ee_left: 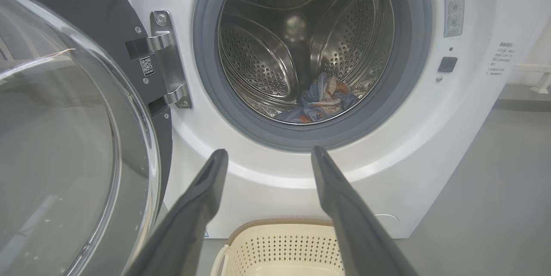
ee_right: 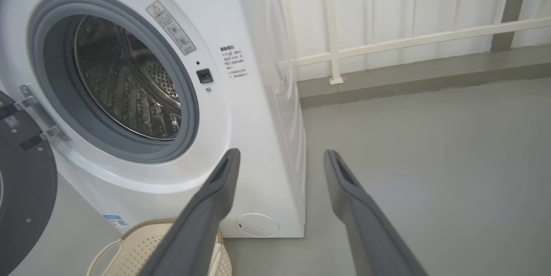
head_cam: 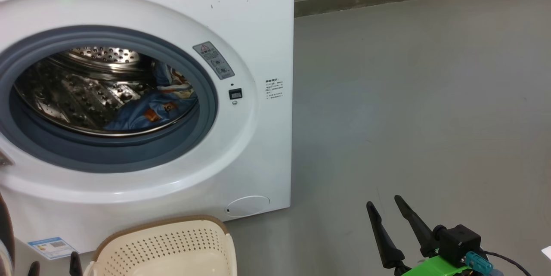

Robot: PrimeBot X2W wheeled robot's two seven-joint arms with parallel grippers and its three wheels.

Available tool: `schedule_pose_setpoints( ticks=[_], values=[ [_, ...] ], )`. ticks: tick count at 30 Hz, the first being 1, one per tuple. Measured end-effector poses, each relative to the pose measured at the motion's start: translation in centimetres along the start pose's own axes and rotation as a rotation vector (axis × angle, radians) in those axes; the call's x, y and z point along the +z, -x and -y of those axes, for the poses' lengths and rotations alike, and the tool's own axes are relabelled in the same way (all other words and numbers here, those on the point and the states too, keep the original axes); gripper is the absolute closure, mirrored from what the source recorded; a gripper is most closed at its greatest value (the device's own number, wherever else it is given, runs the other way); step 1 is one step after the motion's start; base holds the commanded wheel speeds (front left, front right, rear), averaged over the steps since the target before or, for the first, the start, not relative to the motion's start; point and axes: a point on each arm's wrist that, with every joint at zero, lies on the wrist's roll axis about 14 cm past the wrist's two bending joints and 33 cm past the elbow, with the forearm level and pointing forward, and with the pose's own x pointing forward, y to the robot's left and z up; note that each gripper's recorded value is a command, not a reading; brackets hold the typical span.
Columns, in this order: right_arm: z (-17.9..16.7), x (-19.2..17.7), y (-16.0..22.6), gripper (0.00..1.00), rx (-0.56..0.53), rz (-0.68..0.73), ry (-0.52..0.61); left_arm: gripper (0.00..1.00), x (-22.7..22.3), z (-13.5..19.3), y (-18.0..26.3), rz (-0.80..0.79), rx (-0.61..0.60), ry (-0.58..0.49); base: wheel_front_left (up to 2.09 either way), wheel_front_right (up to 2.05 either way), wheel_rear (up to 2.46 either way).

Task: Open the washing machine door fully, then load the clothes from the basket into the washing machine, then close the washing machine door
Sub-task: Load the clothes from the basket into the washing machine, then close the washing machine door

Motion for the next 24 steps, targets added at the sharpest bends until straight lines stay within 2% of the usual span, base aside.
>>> schedule_pose_setpoints(
  ticks=[16, 24],
  values=[
    [0.16, -0.36, -0.06, 0.0, -0.005, -0.011, -0.004, 0.0, -0.67, -0.16, 0.0, -0.019, 0.005, 0.007, -0.01, 0.01, 0.0],
    [0.15, -0.43, -0.1, 0.0, -0.007, -0.013, -0.012, 0.0, -0.49, -0.35, -0.38, -0.012, 0.015, 0.006, -0.74, 0.74, 0.0]
  ],
)
